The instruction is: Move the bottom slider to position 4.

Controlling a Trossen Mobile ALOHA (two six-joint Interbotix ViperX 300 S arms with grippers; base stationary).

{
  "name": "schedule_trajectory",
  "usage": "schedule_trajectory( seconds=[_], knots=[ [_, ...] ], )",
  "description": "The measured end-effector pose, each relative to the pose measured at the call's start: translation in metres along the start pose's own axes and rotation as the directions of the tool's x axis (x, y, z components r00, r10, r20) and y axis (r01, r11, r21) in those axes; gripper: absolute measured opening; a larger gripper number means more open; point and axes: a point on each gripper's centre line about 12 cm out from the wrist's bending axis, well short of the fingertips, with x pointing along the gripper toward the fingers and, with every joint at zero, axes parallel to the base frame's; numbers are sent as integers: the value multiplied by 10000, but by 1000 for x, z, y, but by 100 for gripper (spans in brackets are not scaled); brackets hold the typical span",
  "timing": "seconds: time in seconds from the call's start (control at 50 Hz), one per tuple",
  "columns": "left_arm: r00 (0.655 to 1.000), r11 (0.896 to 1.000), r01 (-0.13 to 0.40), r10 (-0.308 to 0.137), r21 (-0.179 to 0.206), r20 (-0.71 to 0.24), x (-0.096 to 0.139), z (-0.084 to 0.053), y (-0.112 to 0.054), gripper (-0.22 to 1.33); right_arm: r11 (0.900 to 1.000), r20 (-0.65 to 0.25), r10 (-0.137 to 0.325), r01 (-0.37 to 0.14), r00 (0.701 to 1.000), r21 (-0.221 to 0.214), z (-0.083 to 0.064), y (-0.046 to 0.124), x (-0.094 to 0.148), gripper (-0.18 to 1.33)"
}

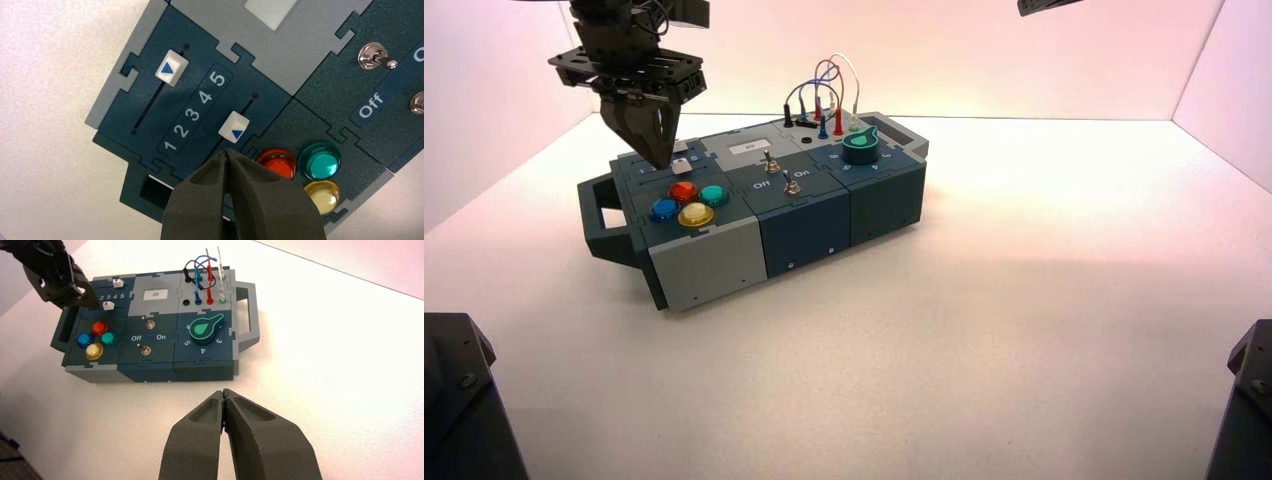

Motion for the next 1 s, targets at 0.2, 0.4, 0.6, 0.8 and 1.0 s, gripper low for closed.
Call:
schedule_trajectory(
  seconds=[0.2,0.4,0.6,0.8,1.0],
  knots=[
    [9999,10000,16,-16,-3,-106,4,1,0,-16,10000,17,-11,11,10000,-5,0,0,0,-14],
    [10000,10000,14,-14,-3,-91,3,2,0,-16,10000,1,-11,11,10000,10,0,0,0,-14],
    [10000,10000,-2,2,16,15,1,5,1,-16,10000,15,1,-1,10000,0,0,0,0,-14],
    [10000,10000,-10,10,2,61,0,7,2,-16,10000,17,-11,11,10000,10,0,0,0,-14],
    [10000,10000,-20,20,13,59,0,7,2,-16,10000,32,-10,10,10000,10,0,0,0,-14]
  ],
)
